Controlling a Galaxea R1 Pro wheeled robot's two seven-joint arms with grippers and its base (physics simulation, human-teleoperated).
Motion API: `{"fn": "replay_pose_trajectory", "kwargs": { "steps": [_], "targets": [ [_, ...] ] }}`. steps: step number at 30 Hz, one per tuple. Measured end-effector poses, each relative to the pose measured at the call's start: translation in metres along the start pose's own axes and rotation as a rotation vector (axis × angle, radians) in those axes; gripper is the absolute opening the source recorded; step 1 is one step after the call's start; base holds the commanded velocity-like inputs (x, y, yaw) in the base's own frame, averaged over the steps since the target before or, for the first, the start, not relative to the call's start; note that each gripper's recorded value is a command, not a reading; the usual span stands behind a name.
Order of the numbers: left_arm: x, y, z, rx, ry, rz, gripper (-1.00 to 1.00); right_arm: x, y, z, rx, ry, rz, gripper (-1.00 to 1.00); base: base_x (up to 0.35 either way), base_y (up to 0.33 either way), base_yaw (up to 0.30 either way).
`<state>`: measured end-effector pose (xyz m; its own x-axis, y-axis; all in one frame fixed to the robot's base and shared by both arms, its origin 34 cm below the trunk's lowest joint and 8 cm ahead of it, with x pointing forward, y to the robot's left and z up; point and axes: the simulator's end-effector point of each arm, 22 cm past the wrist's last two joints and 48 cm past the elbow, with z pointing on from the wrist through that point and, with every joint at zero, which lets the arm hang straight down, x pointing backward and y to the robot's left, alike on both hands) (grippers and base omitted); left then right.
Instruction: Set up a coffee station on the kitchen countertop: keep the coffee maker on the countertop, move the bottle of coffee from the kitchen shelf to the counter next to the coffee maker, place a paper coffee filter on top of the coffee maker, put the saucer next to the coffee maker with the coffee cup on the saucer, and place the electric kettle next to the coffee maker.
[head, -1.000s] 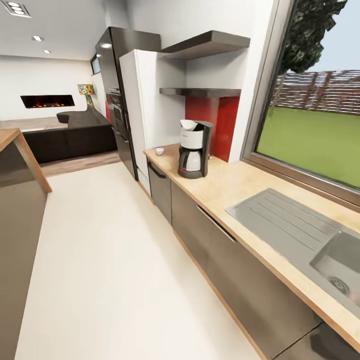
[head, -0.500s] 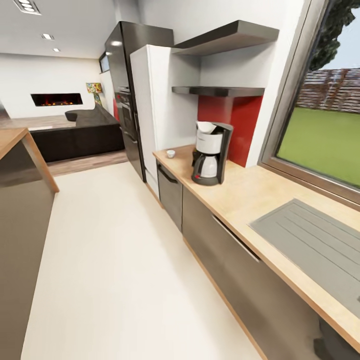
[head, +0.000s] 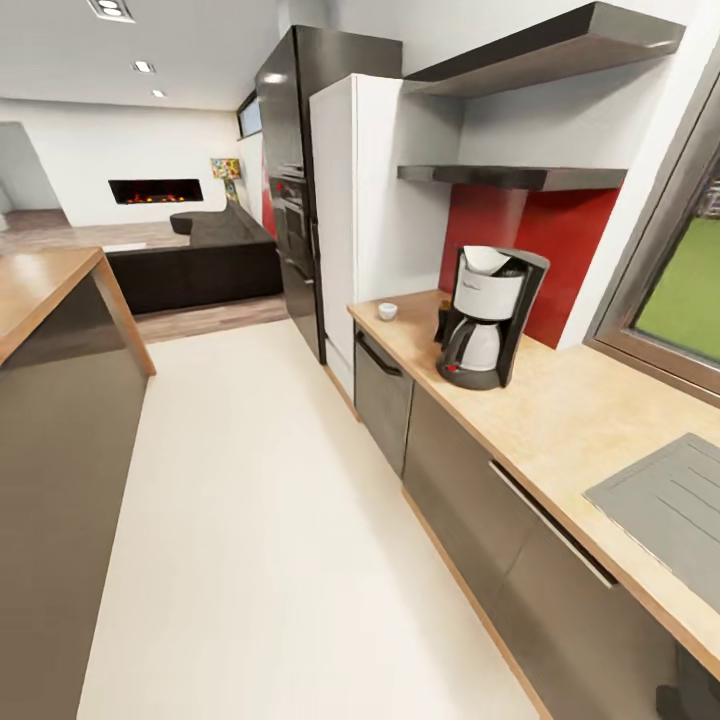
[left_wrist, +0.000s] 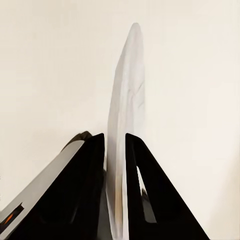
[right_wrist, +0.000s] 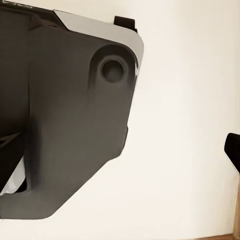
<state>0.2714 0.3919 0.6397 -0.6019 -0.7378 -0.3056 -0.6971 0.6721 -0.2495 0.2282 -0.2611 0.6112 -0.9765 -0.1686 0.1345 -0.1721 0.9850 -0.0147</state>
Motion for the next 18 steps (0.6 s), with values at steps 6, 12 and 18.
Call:
{"fn": "replay_pose_trajectory", "kwargs": {
  "steps": [6, 12, 18],
  "targets": [
    [0.0002, 0.001, 0.0, -0.002, 0.001, 0.0, -1.0, 0.0011, 0.0, 0.0004, 0.0, 0.003, 0.0, 1.0, 0.291, 0.212, 0.043],
    [0.0005, 0.0009, 0.0, -0.002, 0.001, 0.001, -1.0, 0.0011, -0.0005, 0.0005, 0.002, 0.003, -0.002, 1.0, 0.301, 0.182, 0.002],
    [0.0001, 0.0012, -0.0001, -0.003, 0.001, -0.001, -1.0, 0.0014, 0.0, 0.0005, 0.001, 0.003, -0.004, 1.0, 0.309, 0.166, 0.0]
  ]
}}
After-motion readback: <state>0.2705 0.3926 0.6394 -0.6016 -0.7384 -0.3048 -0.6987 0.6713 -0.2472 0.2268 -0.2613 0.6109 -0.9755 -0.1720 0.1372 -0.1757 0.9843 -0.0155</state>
